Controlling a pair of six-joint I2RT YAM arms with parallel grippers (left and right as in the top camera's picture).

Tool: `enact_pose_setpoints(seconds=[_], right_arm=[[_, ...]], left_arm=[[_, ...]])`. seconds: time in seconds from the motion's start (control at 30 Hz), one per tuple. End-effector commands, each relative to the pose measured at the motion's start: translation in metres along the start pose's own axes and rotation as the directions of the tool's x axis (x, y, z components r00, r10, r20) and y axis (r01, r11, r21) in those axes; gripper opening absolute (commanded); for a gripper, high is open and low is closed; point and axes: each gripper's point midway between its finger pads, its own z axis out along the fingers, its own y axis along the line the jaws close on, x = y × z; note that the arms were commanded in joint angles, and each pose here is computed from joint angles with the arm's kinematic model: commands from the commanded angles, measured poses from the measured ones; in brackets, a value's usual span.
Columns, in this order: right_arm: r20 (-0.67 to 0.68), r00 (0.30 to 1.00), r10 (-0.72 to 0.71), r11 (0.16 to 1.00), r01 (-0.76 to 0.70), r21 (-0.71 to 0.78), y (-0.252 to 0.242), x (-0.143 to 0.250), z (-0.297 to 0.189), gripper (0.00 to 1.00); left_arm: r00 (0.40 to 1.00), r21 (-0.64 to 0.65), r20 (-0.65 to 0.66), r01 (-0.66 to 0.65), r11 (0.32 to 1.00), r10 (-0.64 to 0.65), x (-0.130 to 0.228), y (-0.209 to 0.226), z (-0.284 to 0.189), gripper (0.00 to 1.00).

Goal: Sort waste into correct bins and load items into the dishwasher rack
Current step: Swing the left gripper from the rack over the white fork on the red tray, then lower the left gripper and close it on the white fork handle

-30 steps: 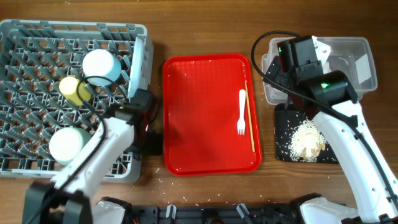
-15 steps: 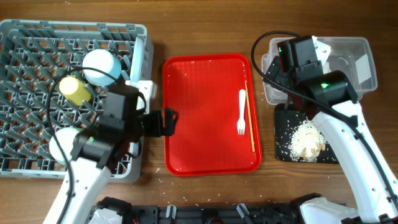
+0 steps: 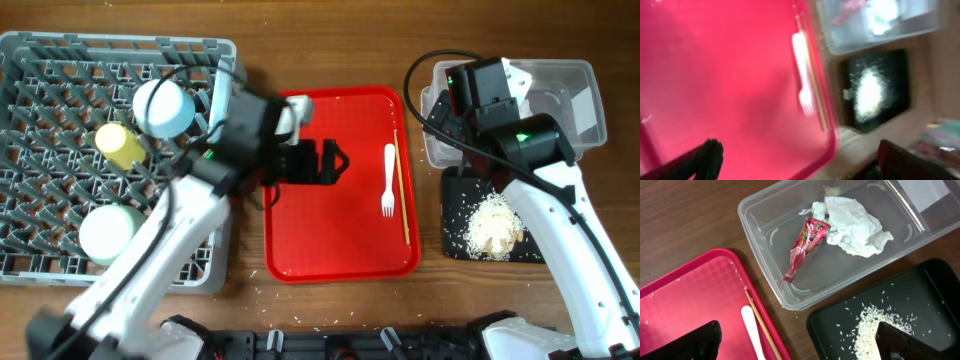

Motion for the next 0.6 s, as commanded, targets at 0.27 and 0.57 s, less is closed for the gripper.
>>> enact_pose_setpoints(seconds=[0.27, 0.57], right_arm=[[0.011, 1.000, 0.020, 1.000, -0.020, -0.016, 0.003, -0.005, -0.005, 1.00], [0.011, 1.000, 0.020, 1.000, -0.020, -0.016, 0.003, -0.005, -0.005, 1.00]], left_arm=[[0.987, 0.037, -0.033, -0.155, 0.987, 0.156, -0.005, -0.053, 0.102, 0.77], [0.989, -0.079, -0.051, -0.140, 0.987, 0.136, 0.024, -0.052, 0.175, 0.74]])
